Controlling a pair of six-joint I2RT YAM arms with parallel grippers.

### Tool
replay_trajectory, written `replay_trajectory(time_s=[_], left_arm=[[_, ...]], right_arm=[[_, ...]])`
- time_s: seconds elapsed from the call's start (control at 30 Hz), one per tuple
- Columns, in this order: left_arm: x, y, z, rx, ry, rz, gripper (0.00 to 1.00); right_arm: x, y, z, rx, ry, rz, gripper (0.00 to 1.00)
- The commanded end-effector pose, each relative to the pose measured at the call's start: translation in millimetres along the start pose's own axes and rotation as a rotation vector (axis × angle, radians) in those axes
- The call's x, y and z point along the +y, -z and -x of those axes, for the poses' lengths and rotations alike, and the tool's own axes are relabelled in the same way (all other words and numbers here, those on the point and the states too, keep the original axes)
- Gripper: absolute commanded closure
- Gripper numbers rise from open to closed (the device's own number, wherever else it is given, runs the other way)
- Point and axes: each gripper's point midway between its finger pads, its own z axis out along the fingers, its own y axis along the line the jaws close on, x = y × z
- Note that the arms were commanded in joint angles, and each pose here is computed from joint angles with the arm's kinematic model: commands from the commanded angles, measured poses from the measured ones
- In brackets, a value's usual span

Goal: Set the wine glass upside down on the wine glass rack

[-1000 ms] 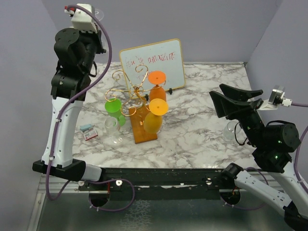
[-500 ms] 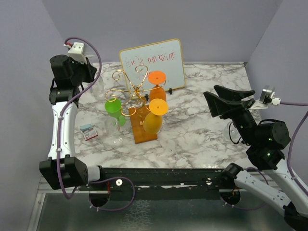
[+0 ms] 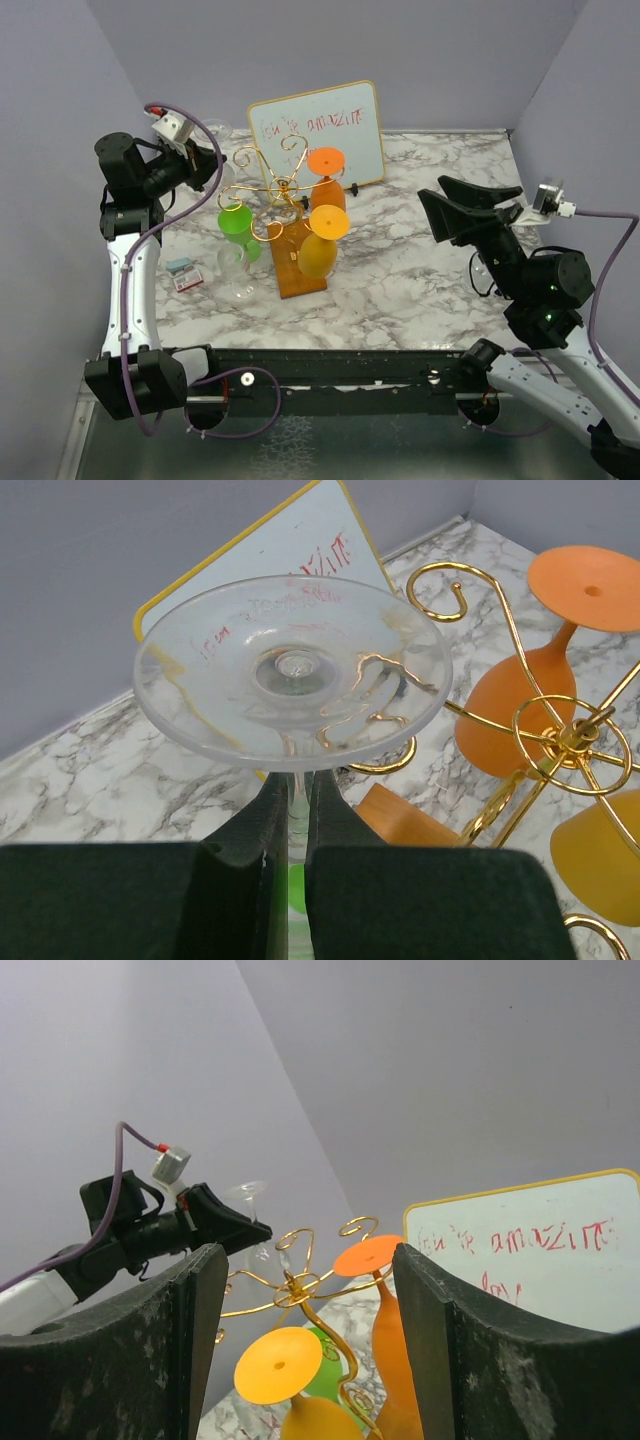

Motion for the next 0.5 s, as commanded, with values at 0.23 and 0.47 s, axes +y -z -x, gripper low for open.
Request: replay_trajectory(time_s=[0.23, 0.47], left_arm=[[-36.9, 6.3, -14.4, -0.007, -0.076, -0.212, 1.0], [-45.0, 5.2, -22.0, 0.0, -0.081, -0.245, 1.0]], right_arm=[[13.7, -8.5, -1.7, 0.007, -0.047, 0.063, 0.28], [11.9, -7.8, 2.7, -0.007, -0.054, 0.048, 0.28]])
